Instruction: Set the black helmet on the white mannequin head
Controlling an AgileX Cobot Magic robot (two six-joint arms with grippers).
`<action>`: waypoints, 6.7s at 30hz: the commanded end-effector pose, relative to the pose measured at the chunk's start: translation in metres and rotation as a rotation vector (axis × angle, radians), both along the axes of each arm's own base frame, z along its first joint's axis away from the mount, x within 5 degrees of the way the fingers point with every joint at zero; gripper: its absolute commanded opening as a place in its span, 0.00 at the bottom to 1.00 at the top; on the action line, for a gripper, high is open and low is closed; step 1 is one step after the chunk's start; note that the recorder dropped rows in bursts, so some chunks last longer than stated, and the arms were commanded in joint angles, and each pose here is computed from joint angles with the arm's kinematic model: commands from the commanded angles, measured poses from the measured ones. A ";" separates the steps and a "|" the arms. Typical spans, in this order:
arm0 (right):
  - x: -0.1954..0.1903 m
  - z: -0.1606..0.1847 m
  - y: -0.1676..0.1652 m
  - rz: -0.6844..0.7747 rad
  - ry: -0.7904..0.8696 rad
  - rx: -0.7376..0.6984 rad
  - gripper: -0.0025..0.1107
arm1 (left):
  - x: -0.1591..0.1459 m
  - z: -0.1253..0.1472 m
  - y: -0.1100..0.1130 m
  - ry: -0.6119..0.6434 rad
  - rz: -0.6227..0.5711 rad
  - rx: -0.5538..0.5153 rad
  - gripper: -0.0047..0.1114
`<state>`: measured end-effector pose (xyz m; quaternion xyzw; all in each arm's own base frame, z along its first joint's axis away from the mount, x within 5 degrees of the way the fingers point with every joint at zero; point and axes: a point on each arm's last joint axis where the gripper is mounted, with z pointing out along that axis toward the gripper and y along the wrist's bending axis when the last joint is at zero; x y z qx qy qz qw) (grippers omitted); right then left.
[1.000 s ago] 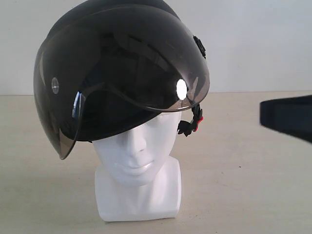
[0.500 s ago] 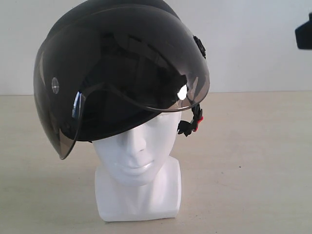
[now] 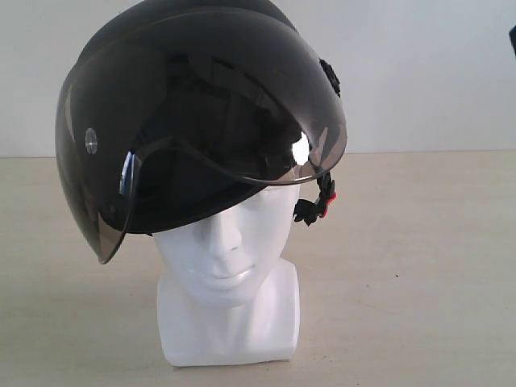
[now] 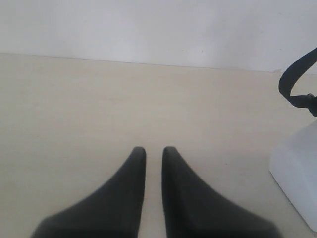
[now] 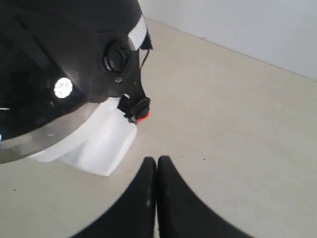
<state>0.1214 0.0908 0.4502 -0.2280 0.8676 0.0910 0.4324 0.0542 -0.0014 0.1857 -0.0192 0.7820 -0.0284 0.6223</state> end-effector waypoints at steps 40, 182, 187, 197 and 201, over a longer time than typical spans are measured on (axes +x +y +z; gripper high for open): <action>0.122 -0.047 -0.026 0.063 0.283 0.507 0.02 | 0.000 -0.001 0.000 0.001 0.004 -0.011 0.15; 0.095 -0.046 0.072 0.409 0.293 0.351 0.02 | 0.123 0.233 -0.111 0.382 -0.813 -0.316 0.08; 0.095 -0.061 0.071 0.383 0.318 0.347 0.02 | 0.124 0.232 -0.112 0.389 -0.813 -0.319 0.08; 0.094 -0.067 0.070 0.382 0.340 0.340 0.02 | 0.129 0.222 -0.113 0.420 -0.802 -0.328 0.08; 0.093 -0.068 0.070 0.387 0.348 0.337 0.02 | 0.133 0.209 -0.116 0.471 -0.813 -0.344 0.08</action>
